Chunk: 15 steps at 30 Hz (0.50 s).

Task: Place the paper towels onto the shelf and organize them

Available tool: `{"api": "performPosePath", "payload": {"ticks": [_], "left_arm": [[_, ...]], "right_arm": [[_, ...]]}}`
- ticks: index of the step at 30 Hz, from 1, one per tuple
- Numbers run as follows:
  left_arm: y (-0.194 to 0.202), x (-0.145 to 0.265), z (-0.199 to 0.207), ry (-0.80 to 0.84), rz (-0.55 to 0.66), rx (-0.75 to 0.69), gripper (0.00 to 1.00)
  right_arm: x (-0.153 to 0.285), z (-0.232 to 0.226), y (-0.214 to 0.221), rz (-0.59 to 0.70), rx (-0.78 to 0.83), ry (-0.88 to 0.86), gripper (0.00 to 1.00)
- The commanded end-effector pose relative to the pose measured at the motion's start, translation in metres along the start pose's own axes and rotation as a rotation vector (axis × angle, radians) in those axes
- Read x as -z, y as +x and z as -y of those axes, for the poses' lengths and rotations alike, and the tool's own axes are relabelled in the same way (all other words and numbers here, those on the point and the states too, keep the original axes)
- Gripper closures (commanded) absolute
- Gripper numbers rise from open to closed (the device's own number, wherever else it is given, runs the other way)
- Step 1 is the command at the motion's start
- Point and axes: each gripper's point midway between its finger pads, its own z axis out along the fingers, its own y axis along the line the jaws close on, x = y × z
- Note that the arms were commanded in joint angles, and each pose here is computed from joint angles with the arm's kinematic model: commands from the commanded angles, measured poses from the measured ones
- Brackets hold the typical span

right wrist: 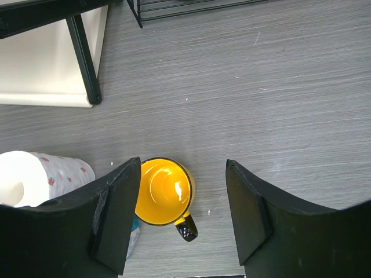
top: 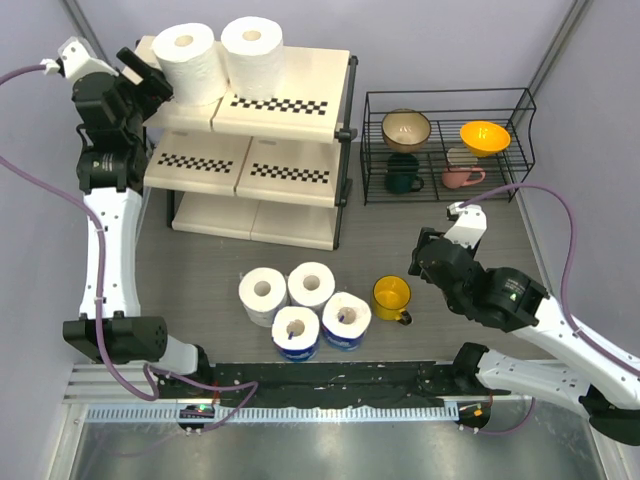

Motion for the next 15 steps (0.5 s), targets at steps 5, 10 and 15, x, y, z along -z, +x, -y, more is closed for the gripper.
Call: {"api": "performPosePath", "payload": {"ticks": [5, 10, 15], "left_arm": [[-0.0062, -0.001, 0.0331, 0.084, 0.03, 0.004, 0.12], [-0.0063, -0.0033, 0.0313, 0.073, 0.033, -0.002, 0.12], [-0.0033, -0.0017, 0.0261, 0.056, 0.028, -0.018, 0.11]], "right_arm": [[0.002, 0.0017, -0.0071, 0.03, -0.055, -0.002, 0.35], [0.0021, 0.0036, -0.0068, 0.031, -0.053, 0.003, 0.35], [0.0046, 0.0035, -0.0144, 0.049, -0.062, 0.002, 0.35]]}}
